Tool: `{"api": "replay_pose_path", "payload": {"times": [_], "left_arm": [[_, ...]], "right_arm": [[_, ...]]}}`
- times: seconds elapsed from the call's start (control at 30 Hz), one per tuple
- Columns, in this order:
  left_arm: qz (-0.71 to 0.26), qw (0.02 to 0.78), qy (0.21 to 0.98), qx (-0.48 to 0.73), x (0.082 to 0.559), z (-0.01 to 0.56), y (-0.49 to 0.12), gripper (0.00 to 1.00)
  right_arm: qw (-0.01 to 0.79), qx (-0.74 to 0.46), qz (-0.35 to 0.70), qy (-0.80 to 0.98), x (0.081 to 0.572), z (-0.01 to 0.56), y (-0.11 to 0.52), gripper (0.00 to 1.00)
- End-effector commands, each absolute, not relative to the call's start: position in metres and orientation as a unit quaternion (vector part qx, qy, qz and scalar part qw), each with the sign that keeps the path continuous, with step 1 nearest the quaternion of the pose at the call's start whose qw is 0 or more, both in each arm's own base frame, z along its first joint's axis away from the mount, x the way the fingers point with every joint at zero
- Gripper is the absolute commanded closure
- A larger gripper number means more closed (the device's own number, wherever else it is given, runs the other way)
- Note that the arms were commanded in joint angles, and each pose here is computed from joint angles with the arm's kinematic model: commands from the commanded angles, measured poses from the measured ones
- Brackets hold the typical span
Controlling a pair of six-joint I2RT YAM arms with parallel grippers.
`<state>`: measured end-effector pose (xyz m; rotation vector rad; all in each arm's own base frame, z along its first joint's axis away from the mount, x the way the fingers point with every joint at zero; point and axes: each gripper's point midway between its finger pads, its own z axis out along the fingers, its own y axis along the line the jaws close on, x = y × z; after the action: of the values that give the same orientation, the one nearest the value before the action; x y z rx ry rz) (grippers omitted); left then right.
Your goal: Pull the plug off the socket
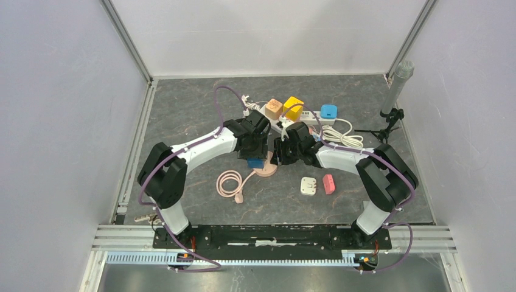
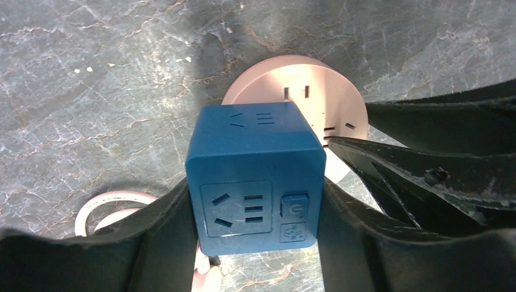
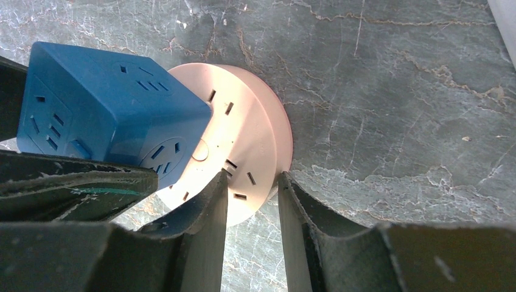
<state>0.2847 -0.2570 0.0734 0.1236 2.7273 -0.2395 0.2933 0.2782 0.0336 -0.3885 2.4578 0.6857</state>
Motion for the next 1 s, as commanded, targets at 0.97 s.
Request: {"api": "replay_pose_path", "payload": {"times": [0.97], "left_arm": [[-0.172,0.237,0.956,0.03,0.308,0.119,-0.272,0.72]], "right_arm": [[0.185,-0.192,0.115,0.957,0.244,-0.039,0.223,0.62]]}}
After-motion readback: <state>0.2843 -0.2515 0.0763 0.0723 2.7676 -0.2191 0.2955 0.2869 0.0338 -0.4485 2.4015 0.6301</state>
